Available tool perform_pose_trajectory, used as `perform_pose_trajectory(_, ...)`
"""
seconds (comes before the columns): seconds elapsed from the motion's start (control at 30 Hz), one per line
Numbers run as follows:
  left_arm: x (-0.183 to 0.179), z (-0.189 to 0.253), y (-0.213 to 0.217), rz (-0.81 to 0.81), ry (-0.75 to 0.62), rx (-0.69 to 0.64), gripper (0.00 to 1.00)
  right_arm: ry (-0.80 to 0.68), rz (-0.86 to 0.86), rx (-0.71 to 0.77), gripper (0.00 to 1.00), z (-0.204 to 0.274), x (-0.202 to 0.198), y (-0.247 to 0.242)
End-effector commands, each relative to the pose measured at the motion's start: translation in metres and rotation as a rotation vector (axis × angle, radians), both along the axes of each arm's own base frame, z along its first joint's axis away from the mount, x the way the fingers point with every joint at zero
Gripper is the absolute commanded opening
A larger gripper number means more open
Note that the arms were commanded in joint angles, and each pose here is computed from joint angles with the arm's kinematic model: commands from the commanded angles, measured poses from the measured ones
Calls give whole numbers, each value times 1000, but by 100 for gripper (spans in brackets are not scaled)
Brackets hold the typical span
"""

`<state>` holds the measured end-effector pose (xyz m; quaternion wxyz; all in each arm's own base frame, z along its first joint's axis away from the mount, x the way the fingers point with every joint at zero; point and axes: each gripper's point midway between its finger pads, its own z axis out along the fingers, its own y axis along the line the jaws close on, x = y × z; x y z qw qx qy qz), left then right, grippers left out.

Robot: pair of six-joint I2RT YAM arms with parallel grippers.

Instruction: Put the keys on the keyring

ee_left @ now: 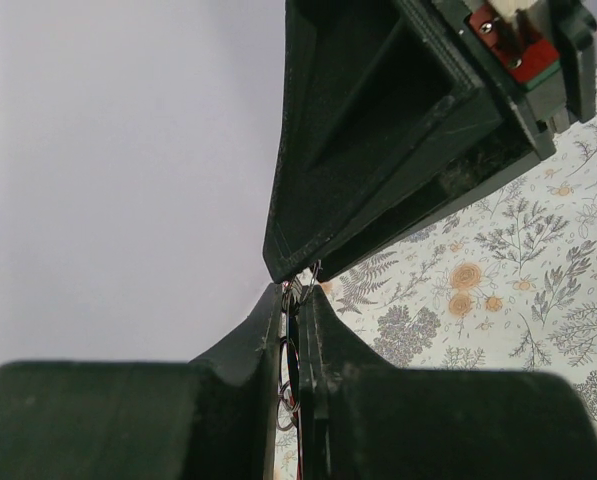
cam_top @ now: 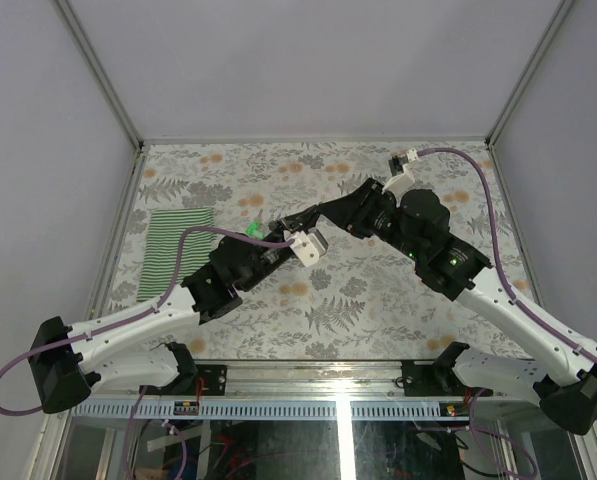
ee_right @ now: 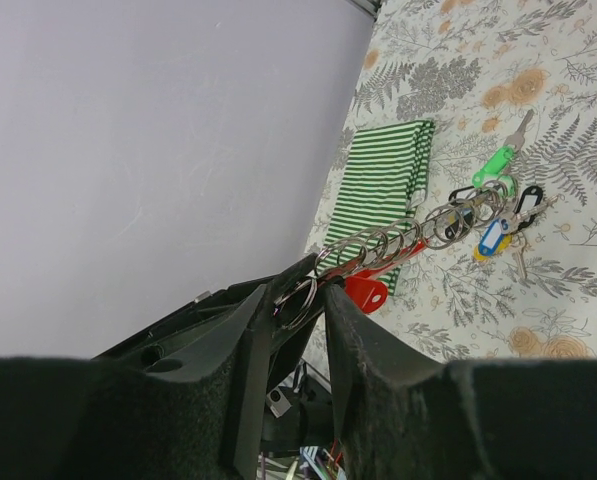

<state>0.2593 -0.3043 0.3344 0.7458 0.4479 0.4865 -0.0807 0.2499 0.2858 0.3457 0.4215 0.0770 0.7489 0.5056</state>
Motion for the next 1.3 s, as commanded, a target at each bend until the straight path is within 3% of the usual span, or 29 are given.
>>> perform_pose_trajectory(0.0,-6,41,3,-18,-79,-107,0,-40,18,59,32,17,1,7)
perform_pose_trajectory(0.2,-7,41,2,-25,-81,-104,0,-39,29,63,23,17,1,10)
perform_pose_trajectory(0.47,-8,40,3,-25,-78,-104,1,-44,24,51,0,17,1,8)
perform_pose_trajectory(0.8,-30,53,7,-118,-6,-185,30,-240,29,-5,0,43,-6,-5)
perform_pose_trajectory(1.0,-54,63,12,-216,68,-255,35,-381,66,-60,0,59,-15,-11)
perform_pose_trajectory(1.27,-84,88,24,-323,160,-380,37,-665,238,-156,0,71,-47,-9)
